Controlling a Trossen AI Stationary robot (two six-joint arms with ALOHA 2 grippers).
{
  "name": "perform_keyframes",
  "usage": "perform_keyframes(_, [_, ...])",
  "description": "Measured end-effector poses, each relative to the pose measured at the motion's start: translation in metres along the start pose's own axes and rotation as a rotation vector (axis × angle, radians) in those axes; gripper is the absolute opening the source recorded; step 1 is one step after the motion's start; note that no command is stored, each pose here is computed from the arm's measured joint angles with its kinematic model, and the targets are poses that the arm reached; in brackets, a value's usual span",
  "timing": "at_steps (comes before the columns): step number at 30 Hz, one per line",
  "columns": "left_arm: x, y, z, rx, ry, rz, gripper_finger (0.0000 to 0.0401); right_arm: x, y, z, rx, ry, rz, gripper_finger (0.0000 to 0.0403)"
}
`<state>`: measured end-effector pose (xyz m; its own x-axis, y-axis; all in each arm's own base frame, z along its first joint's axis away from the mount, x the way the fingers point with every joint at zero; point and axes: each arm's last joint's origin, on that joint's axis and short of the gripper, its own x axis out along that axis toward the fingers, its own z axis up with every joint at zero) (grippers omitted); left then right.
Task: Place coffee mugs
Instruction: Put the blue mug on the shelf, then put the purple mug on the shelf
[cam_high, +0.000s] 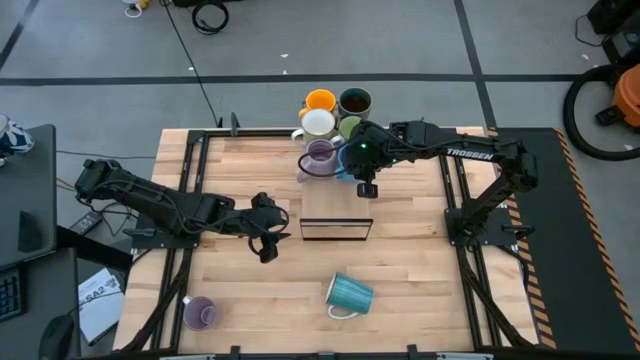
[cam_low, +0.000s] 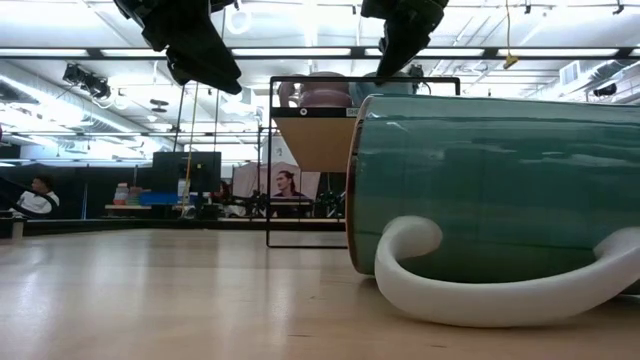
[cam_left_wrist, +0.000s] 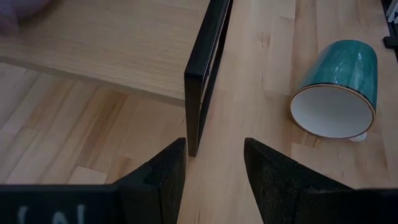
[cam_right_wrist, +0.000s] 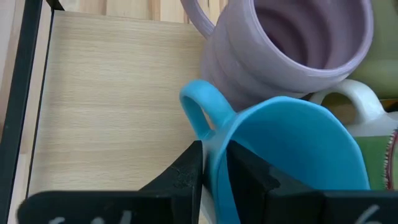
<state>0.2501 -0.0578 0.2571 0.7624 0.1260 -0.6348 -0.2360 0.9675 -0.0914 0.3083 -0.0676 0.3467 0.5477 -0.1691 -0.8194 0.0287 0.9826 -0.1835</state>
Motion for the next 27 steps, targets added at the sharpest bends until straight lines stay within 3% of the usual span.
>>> perform_keyframes(10, [0.000,0.000,0.000,-0.001,0.000,0.000,0.0169,0.000,0.000,0.001,0.001,-0.010,-0.003,0.0129])
perform_keyframes(15, [0.000,0.000,0.000,-0.001,0.000,0.000,0.0169,0.000,-0.001,0.003,-0.025,-0.035,-0.010,0.0131])
perform_keyframes(21, [0.000,0.000,0.000,-0.001,0.000,0.000,0.0169,-0.003,0.001,0.004,-0.149,-0.046,-0.012,0.0131])
perform_keyframes(27, [0.000,0.000,0.000,-0.011,0.001,-0.002,0.0169,-0.032,0.007,0.001,-0.204,-0.111,-0.022,0.0130])
